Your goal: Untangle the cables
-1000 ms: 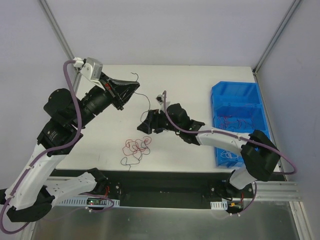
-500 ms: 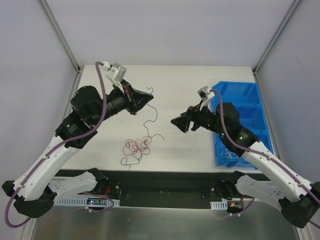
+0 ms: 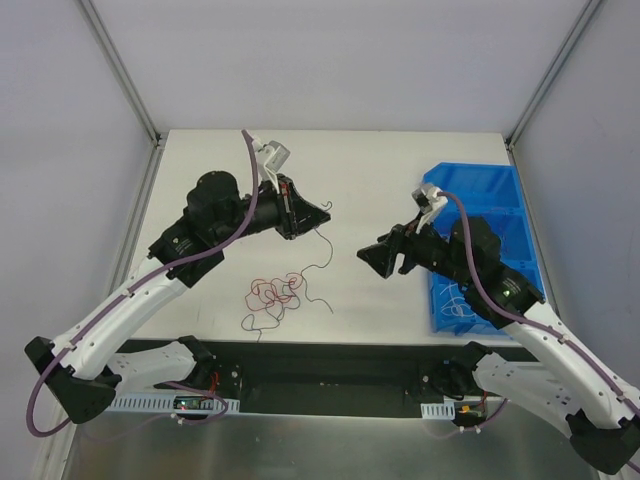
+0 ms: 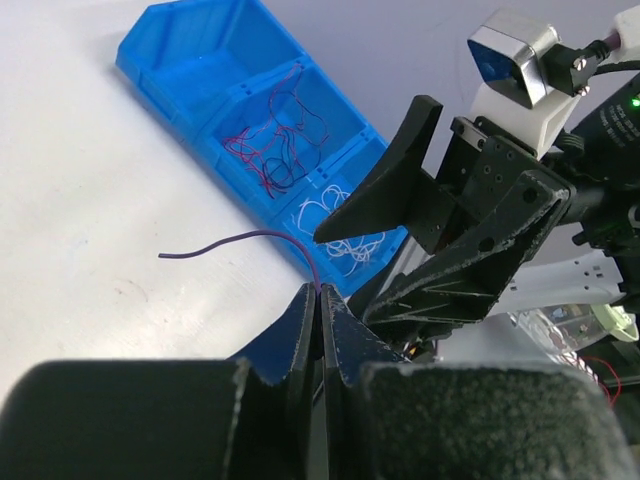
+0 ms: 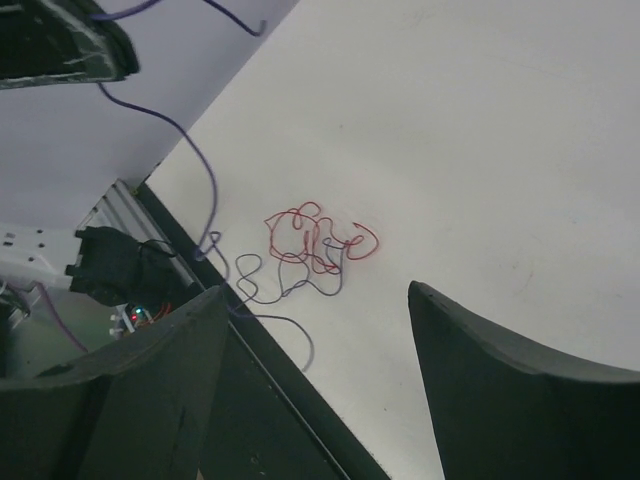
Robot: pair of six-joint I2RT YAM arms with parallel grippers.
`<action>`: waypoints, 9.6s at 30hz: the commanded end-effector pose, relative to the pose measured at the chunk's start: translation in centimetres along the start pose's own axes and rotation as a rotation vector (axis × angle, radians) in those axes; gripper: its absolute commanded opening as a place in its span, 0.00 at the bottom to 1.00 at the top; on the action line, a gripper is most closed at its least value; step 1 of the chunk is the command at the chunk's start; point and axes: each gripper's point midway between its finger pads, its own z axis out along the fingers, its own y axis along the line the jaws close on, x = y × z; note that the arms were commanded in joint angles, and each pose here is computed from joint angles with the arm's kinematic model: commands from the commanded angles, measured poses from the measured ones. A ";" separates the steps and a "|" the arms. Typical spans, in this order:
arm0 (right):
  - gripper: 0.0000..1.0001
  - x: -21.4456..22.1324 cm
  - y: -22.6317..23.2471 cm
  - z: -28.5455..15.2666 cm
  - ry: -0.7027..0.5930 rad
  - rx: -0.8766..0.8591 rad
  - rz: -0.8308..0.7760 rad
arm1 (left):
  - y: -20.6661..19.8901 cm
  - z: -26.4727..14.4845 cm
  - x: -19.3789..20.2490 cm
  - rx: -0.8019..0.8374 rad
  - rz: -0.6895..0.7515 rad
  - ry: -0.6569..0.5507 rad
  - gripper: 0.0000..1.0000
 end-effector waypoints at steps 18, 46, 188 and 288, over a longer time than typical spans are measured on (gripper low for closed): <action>0.72 1.5 -23.4 -12.9 0.370 1.177 0.084 | 26.6 -3.5 13.3 -0.701 -0.526 0.334 0.00; 0.48 8.5 -39.0 -12.4 0.684 1.190 0.066 | 24.9 -6.7 13.8 -0.713 -0.483 0.668 0.79; 0.62 3.1 -10.0 10.3 0.647 0.290 0.286 | 32.6 0.8 15.0 -0.616 -0.636 0.571 0.00; 0.00 -8.8 -44.0 -8.9 -0.005 0.930 -0.108 | 18.1 -3.5 4.8 -0.066 -0.310 0.143 0.85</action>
